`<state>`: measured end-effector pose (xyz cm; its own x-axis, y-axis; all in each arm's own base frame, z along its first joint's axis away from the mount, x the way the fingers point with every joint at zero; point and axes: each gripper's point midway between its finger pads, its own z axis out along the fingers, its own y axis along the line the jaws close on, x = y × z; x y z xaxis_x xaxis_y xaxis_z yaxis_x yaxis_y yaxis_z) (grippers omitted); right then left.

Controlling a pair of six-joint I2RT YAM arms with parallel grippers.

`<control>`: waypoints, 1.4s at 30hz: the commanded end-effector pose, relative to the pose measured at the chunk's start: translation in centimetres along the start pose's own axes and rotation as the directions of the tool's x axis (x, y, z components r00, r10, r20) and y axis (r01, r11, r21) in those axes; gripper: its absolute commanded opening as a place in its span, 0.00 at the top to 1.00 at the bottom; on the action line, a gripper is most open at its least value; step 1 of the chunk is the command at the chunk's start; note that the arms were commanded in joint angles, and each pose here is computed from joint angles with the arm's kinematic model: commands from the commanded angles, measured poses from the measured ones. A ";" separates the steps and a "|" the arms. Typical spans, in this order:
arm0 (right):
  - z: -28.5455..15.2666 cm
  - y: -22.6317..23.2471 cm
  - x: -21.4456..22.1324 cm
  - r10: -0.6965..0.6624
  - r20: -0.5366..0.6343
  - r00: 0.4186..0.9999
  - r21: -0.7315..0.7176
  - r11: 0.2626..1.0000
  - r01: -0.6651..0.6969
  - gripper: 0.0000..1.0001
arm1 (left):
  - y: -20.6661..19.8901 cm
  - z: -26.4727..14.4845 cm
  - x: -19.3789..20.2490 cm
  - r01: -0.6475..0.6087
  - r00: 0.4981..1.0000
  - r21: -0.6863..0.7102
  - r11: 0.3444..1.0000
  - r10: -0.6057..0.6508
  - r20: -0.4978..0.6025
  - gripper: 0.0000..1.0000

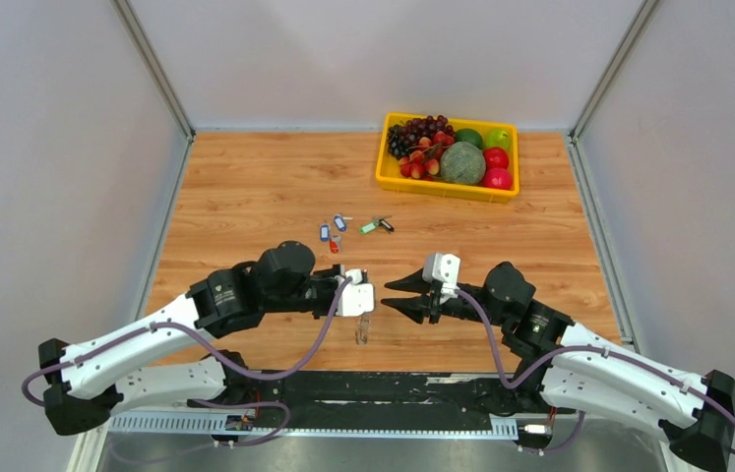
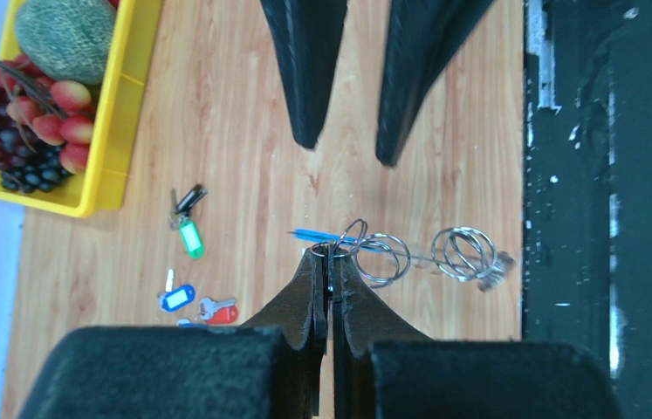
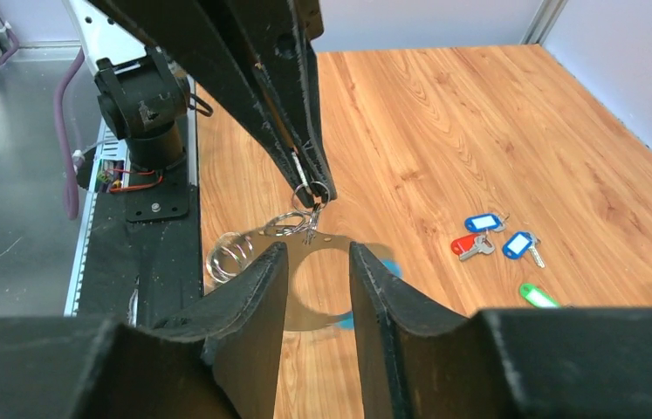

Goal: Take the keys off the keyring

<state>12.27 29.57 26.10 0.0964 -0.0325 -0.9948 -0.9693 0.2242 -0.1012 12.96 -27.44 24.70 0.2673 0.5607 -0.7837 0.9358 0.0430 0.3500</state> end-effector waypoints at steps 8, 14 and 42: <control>0.0 0.9 -1.9 -0.045 0.100 0.994 -0.049 0.998 0.050 0.65 | 0.4 -1.2 -3.8 -0.186 0.935 -0.110 0.976 0.210 0.285 1.00; 0.4 1.9 -0.7 -0.048 0.077 0.996 -0.118 0.991 0.057 0.68 | -0.5 -1.2 -3.8 -0.211 0.920 -0.088 0.974 0.228 0.318 1.00; 0.9 3.2 -0.8 -0.057 0.097 0.994 -0.199 0.977 0.075 0.65 | -2.0 -1.8 -4.3 -0.244 0.890 -0.051 0.968 0.245 0.386 1.00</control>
<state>9.50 31.63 24.31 0.1182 -0.0110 -0.9929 -0.9929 0.0081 -0.1183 9.95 -27.99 26.10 0.5033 0.2756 -0.8190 0.8595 -0.0621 0.5073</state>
